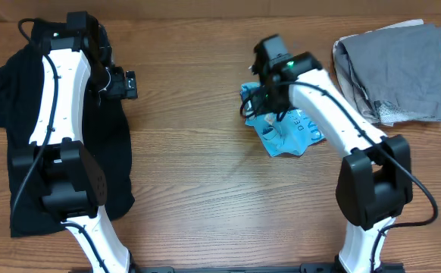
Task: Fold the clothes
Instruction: 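Grasp the folded bundle with the right gripper and drag it rightward, then lift the light-blue bundle with the right gripper toward the grey garment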
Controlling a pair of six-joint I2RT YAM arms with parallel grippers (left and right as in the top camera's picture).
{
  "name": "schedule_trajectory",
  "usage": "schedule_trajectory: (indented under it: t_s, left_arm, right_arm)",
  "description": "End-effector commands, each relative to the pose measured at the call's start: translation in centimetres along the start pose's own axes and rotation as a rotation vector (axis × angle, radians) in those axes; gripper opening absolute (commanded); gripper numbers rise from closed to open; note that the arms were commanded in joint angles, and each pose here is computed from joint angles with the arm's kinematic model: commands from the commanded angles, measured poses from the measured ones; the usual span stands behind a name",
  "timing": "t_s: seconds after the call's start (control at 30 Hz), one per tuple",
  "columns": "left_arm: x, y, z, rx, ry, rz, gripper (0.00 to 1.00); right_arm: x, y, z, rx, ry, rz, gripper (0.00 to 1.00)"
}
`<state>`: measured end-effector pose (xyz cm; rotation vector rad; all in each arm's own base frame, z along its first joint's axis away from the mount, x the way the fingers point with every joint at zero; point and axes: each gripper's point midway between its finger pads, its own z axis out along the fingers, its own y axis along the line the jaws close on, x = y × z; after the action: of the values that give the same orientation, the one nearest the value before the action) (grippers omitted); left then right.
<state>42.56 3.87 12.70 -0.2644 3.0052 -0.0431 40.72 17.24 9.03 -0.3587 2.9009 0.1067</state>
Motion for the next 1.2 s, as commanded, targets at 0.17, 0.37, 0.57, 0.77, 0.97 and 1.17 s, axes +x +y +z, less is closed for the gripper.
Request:
schedule_trajectory:
  t_s: [0.17, 0.37, 0.57, 0.77, 0.97, 1.17]
  left_arm:
    - [-0.3, -0.3, -1.0, 0.021, -0.029, -0.008, 1.0]
    - [-0.1, -0.3, -1.0, 0.02, -0.021, -0.008, 1.0]
    - [-0.1, -0.3, -1.0, 0.02, -0.022, -0.008, 1.0]
    - [-0.1, -0.3, -1.0, 0.02, -0.022, -0.008, 1.0]
    - [-0.2, -0.3, -1.0, 0.021, -0.025, -0.008, 1.0]
    - [-0.2, -0.3, -1.0, 0.021, -0.026, -0.008, 1.0]
  right_arm:
    - [1.8, -0.7, 4.2, 0.077, -0.001, -0.025, 0.91]
    - [1.6, -0.9, 5.5, 0.086, -0.033, -0.034, 0.91]
    - [2.8, 0.1, 7.7, 0.047, 0.032, -0.089, 0.87]
    - [3.6, -0.4, 9.3, 0.072, 0.07, -0.091, 0.86]
    - [4.5, -1.0, 11.1, 0.103, 0.113, -0.094, 0.63]
    - [5.9, -1.9, 12.6, 0.147, 0.169, -0.089, 0.28]
